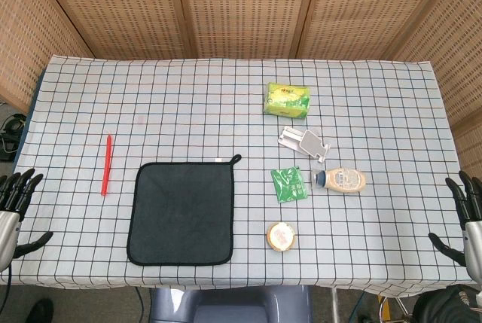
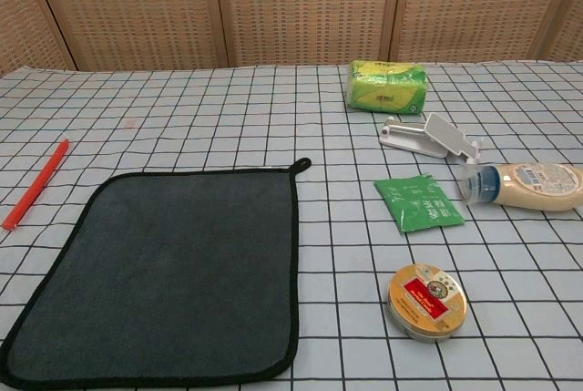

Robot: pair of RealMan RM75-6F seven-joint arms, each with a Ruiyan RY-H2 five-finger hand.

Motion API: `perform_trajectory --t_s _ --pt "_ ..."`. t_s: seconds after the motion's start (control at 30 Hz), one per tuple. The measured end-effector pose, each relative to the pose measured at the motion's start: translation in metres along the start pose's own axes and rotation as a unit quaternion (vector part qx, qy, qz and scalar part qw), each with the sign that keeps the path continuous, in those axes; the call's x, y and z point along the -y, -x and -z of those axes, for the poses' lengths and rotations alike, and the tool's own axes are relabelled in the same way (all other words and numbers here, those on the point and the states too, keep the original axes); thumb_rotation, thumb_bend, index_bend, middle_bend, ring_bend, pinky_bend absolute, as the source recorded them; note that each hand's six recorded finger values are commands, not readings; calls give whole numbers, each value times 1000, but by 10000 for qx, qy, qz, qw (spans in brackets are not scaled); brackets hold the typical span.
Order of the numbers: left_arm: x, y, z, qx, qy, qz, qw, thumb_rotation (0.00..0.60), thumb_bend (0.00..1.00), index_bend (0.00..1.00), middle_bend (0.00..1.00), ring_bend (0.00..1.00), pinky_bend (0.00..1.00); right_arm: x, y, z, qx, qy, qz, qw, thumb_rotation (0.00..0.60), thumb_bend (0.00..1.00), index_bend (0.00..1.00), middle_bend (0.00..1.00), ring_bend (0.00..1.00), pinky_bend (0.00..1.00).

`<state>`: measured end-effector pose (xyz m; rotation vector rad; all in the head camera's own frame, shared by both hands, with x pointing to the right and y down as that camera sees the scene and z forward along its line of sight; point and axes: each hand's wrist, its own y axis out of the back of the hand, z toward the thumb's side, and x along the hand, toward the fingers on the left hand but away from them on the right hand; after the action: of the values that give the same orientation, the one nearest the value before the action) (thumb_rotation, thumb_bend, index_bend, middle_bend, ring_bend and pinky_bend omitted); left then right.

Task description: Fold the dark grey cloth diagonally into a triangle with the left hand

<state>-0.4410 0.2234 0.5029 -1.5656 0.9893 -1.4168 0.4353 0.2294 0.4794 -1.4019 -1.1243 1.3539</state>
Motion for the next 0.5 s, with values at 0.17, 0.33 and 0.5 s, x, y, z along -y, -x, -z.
perform_trajectory --t_s 0.17,0.33,0.5 --pt "1 0 0 10 6 29 10000 600 0 0 0 0 0 0 0 0 3 -6 -10 10000 600 0 30 0 0 0" --pt "5 -2 -1 26 19 116 9999 600 0 0 0 0 0 0 0 1 11 5 -11 10000 600 0 33 0 0 0" --pt "14 -12 -4 103 37 300 9995 600 0 0 0 0 0 -2 1 4 63 33 16 10000 600 0 35 0 0 0"
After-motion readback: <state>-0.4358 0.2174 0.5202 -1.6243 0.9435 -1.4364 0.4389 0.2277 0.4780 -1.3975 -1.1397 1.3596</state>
